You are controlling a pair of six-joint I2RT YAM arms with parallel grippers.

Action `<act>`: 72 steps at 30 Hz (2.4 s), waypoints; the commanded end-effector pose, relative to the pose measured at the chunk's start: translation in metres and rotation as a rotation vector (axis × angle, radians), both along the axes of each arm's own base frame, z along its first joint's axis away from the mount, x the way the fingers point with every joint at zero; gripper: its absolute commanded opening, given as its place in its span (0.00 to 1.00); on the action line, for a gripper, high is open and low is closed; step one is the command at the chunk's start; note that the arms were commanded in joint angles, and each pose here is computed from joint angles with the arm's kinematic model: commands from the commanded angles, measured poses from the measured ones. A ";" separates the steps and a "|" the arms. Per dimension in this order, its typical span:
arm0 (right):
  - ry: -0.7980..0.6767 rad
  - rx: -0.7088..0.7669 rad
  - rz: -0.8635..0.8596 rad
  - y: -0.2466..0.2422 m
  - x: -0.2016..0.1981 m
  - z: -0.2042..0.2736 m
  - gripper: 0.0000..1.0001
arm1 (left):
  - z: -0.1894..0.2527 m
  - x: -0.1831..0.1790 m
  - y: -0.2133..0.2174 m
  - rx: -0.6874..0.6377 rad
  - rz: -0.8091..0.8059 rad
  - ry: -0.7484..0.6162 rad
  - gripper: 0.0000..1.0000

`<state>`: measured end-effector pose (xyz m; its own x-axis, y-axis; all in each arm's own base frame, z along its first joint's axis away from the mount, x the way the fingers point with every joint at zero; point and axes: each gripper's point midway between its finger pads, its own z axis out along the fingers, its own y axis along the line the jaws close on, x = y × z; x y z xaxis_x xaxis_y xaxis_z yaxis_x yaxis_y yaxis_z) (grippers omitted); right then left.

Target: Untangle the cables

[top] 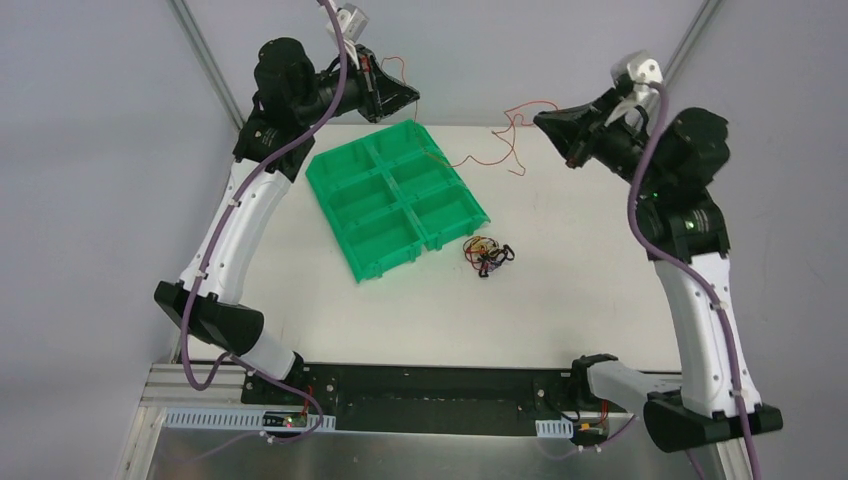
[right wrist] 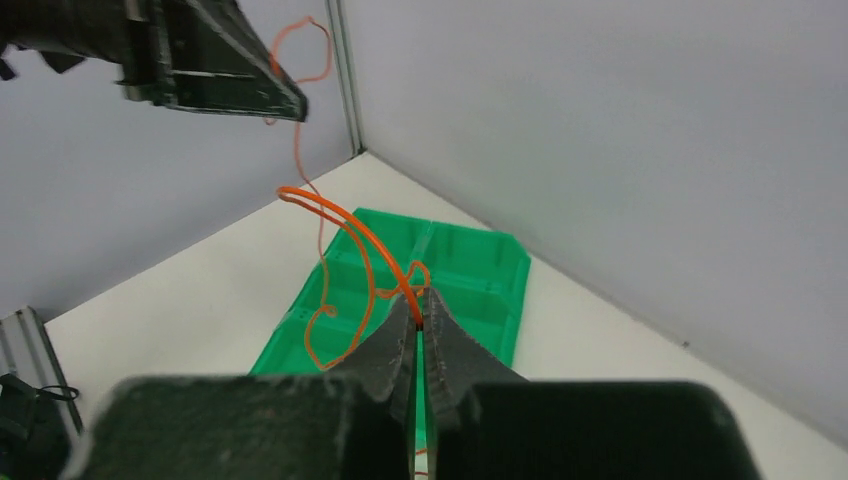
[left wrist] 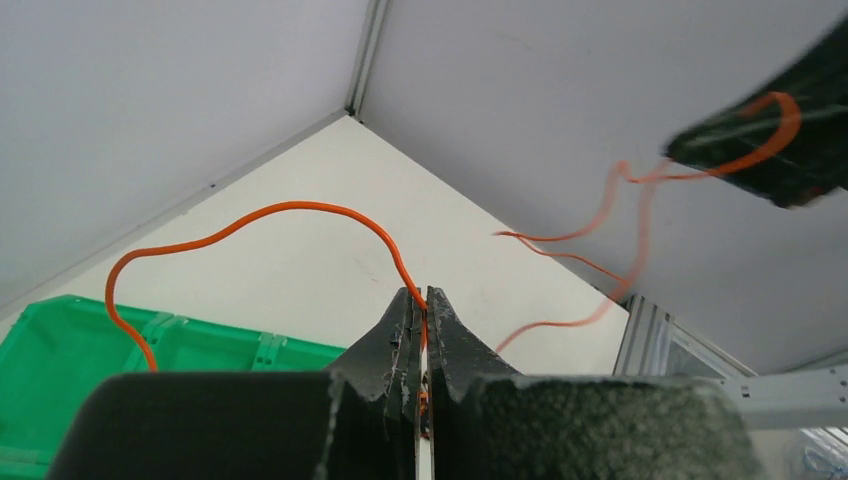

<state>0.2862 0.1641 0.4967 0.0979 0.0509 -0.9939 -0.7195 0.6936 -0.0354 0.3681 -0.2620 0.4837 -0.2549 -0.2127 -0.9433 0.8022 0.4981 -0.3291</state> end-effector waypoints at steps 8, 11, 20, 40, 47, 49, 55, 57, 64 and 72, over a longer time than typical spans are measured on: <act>0.303 0.137 0.003 0.067 0.112 -0.046 0.00 | -0.037 -0.003 0.013 0.176 -0.035 -0.006 0.00; 0.338 0.180 -0.038 0.087 0.150 -0.057 0.00 | -0.051 0.030 0.020 0.233 0.020 -0.030 0.00; 0.429 0.327 0.005 0.159 0.266 -0.107 0.00 | -0.116 0.154 0.037 0.361 0.191 -0.054 0.00; 0.747 0.371 0.005 0.215 0.321 -0.315 0.00 | -0.285 0.243 0.042 0.361 0.124 0.128 0.00; 0.754 0.319 -0.022 0.205 0.311 -0.326 0.09 | -0.312 0.248 0.036 0.322 0.125 0.225 0.00; 0.749 0.310 -0.037 0.201 0.311 -0.328 0.09 | -0.318 0.246 0.034 0.305 0.121 0.259 0.00; 0.752 0.299 -0.039 0.196 0.310 -0.329 0.16 | -0.320 0.247 0.036 0.295 0.164 0.305 0.15; 0.750 0.294 -0.029 0.197 0.308 -0.327 0.22 | -0.315 0.245 0.037 0.293 0.168 0.303 0.24; 0.730 0.284 -0.001 0.198 0.304 -0.317 0.40 | -0.292 0.228 0.041 0.284 0.170 0.308 0.48; 0.705 0.253 0.055 0.199 0.288 -0.304 0.65 | -0.259 0.209 0.056 0.237 0.175 0.326 0.75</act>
